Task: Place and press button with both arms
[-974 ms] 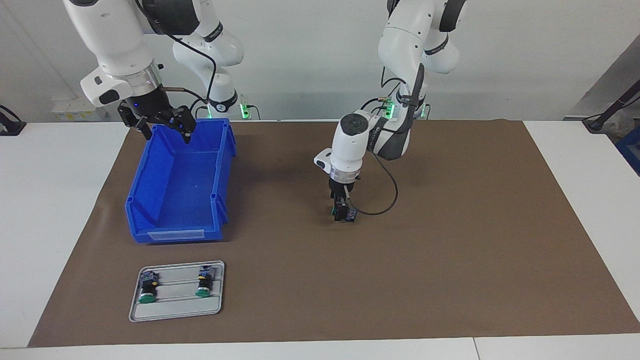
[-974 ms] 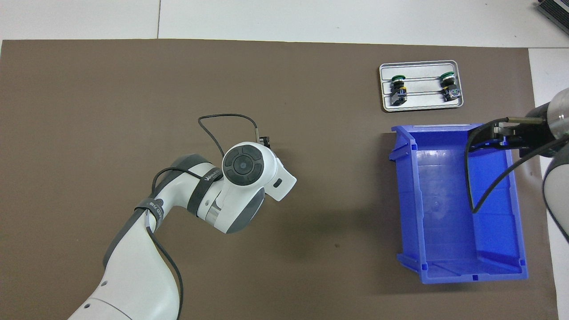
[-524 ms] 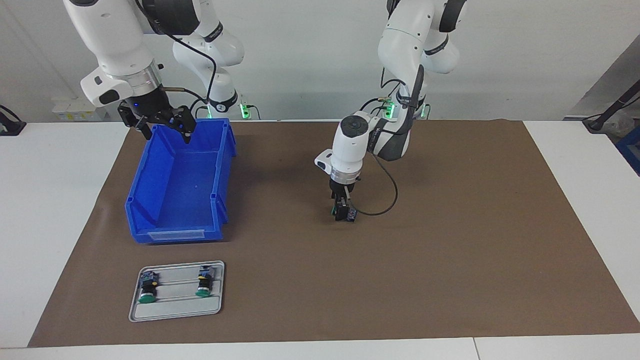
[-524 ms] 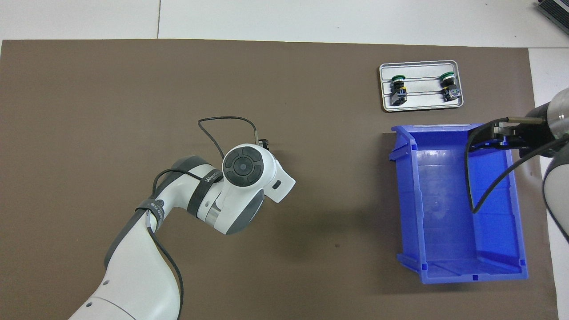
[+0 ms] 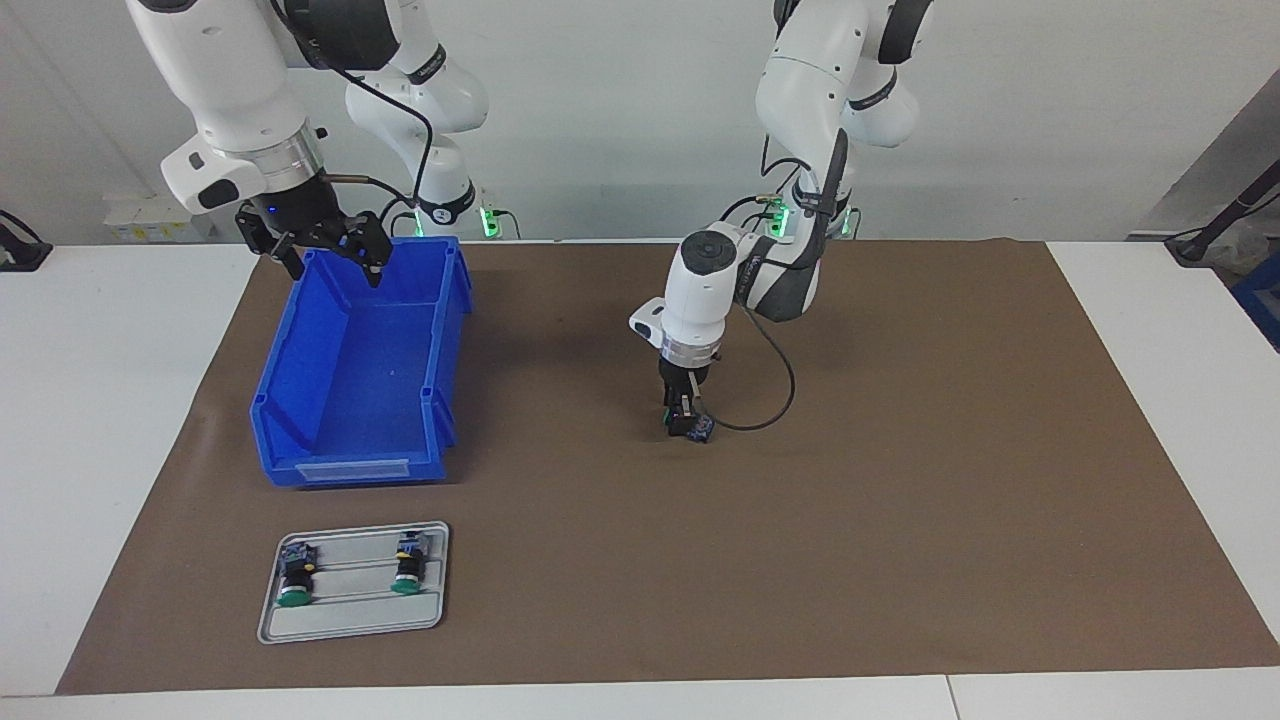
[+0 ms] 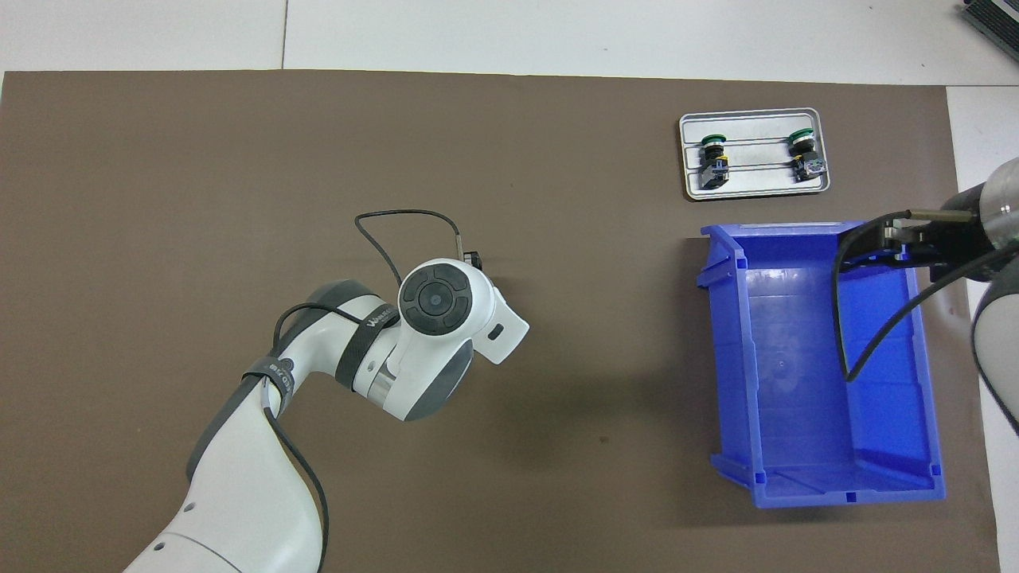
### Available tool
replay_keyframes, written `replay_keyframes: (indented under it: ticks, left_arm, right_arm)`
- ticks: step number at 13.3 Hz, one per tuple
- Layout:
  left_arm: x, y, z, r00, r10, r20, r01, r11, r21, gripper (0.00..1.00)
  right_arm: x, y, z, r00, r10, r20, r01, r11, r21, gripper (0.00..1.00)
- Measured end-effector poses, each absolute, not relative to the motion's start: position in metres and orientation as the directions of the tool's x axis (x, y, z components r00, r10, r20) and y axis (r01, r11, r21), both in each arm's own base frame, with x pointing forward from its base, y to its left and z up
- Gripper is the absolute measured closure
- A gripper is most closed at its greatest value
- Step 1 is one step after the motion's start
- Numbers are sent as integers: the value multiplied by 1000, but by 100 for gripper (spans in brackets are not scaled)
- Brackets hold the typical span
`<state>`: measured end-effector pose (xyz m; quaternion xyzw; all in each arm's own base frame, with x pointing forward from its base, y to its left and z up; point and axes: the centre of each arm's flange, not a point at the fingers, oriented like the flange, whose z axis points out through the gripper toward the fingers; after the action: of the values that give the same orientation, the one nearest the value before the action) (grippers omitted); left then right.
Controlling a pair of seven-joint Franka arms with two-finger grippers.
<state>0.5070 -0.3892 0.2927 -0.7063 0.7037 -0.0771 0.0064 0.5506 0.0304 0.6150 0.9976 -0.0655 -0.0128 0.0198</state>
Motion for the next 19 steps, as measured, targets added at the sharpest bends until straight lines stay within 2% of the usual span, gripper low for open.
replay_keyframes:
  ticks: [1,2,11,13,16,19]
  left_arm:
    - [508,-389,293,-1,-995,100,-993,-11,-118,47]
    - [508,-388,293,2,-995,100,-993,-14,-119,57]
    - [529,-371,304,142,-983,118,-981,-156,-115,58]
    - [542,-368,323,224,-967,121,-971,-231,-54,58]
    - [575,-353,364,377,-901,216,-926,-373,61,58]
    - [614,-301,394,560,-760,332,-828,-524,199,58]
  right_arm:
    - [551,30,615,991,-131,-23,-130,-991,41,0]
    - [551,30,615,991,-131,-23,-130,-991,41,0]
    - [551,30,615,991,-131,-23,-130,-991,41,0]
    - [551,30,615,991,-131,-23,-130,-991,41,0]
    - [551,30,615,991,-131,-23,-130,-991,41,0]
    - [551,30,615,991,-131,-23,-130,-991,41,0]
